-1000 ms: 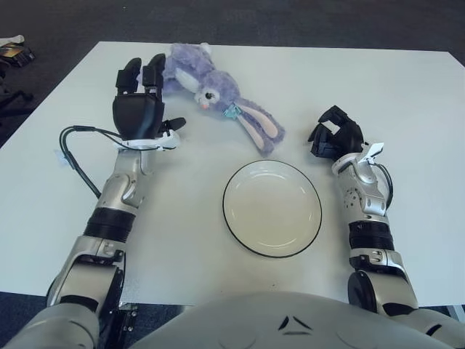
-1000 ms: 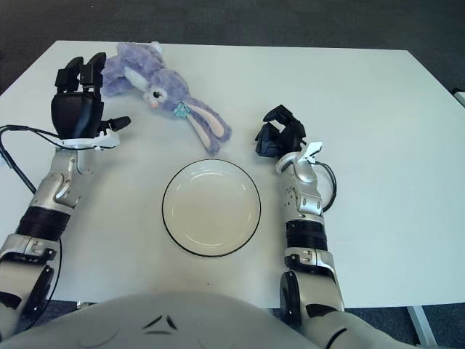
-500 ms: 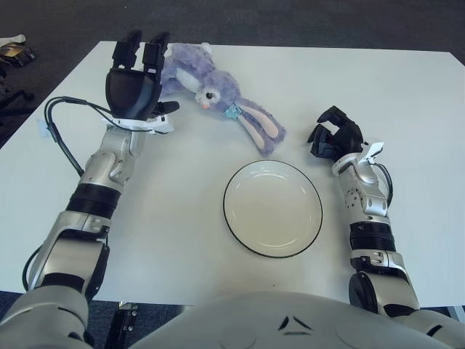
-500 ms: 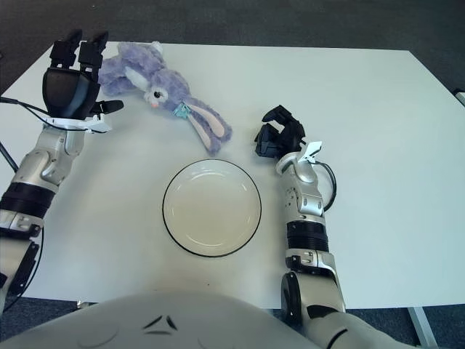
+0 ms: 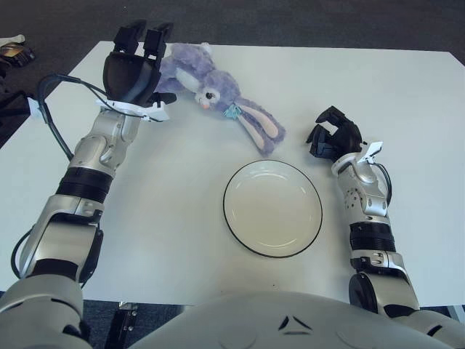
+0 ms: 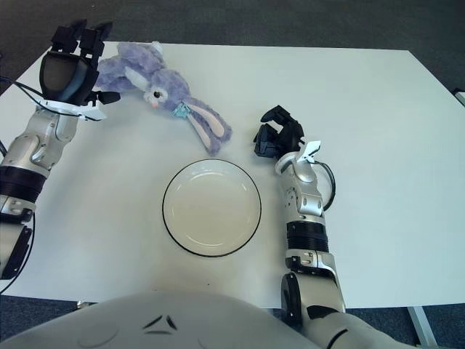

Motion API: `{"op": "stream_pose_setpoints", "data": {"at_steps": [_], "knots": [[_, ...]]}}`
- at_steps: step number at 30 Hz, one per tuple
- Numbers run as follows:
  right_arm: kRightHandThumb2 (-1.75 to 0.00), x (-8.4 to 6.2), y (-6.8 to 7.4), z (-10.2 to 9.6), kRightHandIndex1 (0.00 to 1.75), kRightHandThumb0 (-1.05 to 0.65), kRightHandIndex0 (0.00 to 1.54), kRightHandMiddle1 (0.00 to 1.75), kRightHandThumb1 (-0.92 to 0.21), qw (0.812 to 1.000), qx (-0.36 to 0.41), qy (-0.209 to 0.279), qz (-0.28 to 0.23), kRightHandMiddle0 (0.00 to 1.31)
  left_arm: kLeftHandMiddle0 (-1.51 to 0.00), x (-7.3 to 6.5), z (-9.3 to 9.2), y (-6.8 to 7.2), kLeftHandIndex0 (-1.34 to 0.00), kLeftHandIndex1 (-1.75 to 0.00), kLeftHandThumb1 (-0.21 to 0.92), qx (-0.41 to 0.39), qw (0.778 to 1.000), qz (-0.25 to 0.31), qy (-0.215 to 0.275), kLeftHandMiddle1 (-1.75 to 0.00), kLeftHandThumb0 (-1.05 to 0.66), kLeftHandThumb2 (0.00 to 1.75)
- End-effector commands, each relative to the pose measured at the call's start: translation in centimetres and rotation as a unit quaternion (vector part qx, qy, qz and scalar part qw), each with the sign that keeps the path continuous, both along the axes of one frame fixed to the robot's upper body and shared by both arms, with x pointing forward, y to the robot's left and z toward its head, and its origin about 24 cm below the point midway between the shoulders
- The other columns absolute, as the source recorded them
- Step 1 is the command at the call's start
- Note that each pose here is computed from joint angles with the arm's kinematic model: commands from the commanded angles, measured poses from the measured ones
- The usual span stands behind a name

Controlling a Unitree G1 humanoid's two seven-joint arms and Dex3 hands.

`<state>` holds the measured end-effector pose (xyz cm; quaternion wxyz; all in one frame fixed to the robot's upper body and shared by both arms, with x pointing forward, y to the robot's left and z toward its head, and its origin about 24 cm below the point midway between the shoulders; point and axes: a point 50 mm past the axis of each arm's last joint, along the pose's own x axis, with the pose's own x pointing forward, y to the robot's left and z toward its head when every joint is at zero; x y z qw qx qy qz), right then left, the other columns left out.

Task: Put the doll into the plate.

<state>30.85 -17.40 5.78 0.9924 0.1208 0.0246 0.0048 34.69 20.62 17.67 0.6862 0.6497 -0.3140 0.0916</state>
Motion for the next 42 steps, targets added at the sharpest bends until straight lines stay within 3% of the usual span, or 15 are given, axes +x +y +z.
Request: {"op": "stream_pose_setpoints", "data": {"at_steps": [1, 11, 14, 17, 24, 27, 29, 32, 37, 42], "knots": [[-1.56, -1.2, 0.2, -3.1, 1.75, -0.01, 0.78, 1.59, -0.07, 0.997, 0.005, 0.078, 0.002, 0.66, -0.29, 0.6, 0.9, -0.2, 0.00, -0.48, 0.19, 0.021, 1.000, 0.004, 0.011, -0.27, -0.41, 1.04], [-1.59, -1.2, 0.2, -3.2, 1.75, -0.01, 0.80, 1.60, -0.04, 0.997, -0.002, 0.081, 0.004, 0.68, -0.26, 2.0, 1.5, -0.6, 0.00, -0.33, 0.31, 0.047, 0.997, 0.017, 0.051, -0.24, -0.56, 0.90], [-1.59, -1.3, 0.2, -3.2, 1.75, -0.01, 0.80, 1.60, -0.04, 0.997, -0.004, 0.081, 0.005, 0.68, -0.25, 2.5, 1.6, -0.8, 0.00, -0.32, 0.40, 0.052, 0.996, 0.017, 0.066, -0.34, -0.63, 0.81], [-1.59, -1.3, 0.2, -3.2, 1.75, -0.01, 0.80, 1.60, -0.04, 0.997, -0.006, 0.081, 0.005, 0.68, -0.18, 2.8, 1.7, -0.9, 0.00, -0.30, 0.46, 0.053, 0.995, 0.013, 0.080, -0.57, -0.69, 0.73], [-1.59, -1.3, 0.2, -3.4, 1.75, -0.01, 0.80, 1.61, -0.04, 0.996, -0.010, 0.085, 0.007, 0.67, -0.14, 4.2, 2.1, -1.0, 0.00, -0.30, 0.48, 0.061, 0.989, 0.005, 0.137, -0.75, -0.76, 0.69], [-1.59, -1.4, 0.2, -3.4, 1.75, -0.01, 0.80, 1.61, -0.05, 0.996, -0.011, 0.086, 0.008, 0.66, -0.11, 4.6, 2.2, -1.0, 0.00, -0.31, 0.53, 0.067, 0.986, 0.003, 0.152, -1.01, -0.82, 0.64], [-1.59, -1.4, 0.2, -3.4, 1.75, -0.01, 0.80, 1.61, -0.05, 0.996, -0.012, 0.086, 0.008, 0.66, -0.09, 4.7, 2.2, -1.0, 0.00, -0.33, 0.59, 0.069, 0.985, 0.004, 0.159, -1.29, -0.89, 0.58], [-1.59, -1.3, 0.2, -3.5, 1.75, -0.01, 0.80, 1.62, -0.05, 0.996, -0.012, 0.087, 0.008, 0.66, -0.09, 5.0, 2.2, -1.1, 0.00, -0.36, 0.62, 0.071, 0.983, 0.007, 0.167, -1.49, -0.94, 0.53], [-1.59, -1.3, 0.2, -3.5, 1.75, -0.01, 0.80, 1.62, -0.05, 0.996, -0.012, 0.088, 0.007, 0.66, -0.12, 5.4, 2.3, -1.2, 0.00, -0.41, 0.64, 0.074, 0.983, 0.015, 0.168, -1.68, -1.00, 0.47], [-1.59, -1.4, 0.2, -3.5, 1.75, -0.01, 0.80, 1.62, -0.05, 0.996, -0.013, 0.089, 0.007, 0.66, -0.16, 5.8, 2.3, -1.4, 0.00, -0.43, 0.64, 0.073, 0.983, 0.023, 0.168, -1.74, -1.02, 0.45]]}}
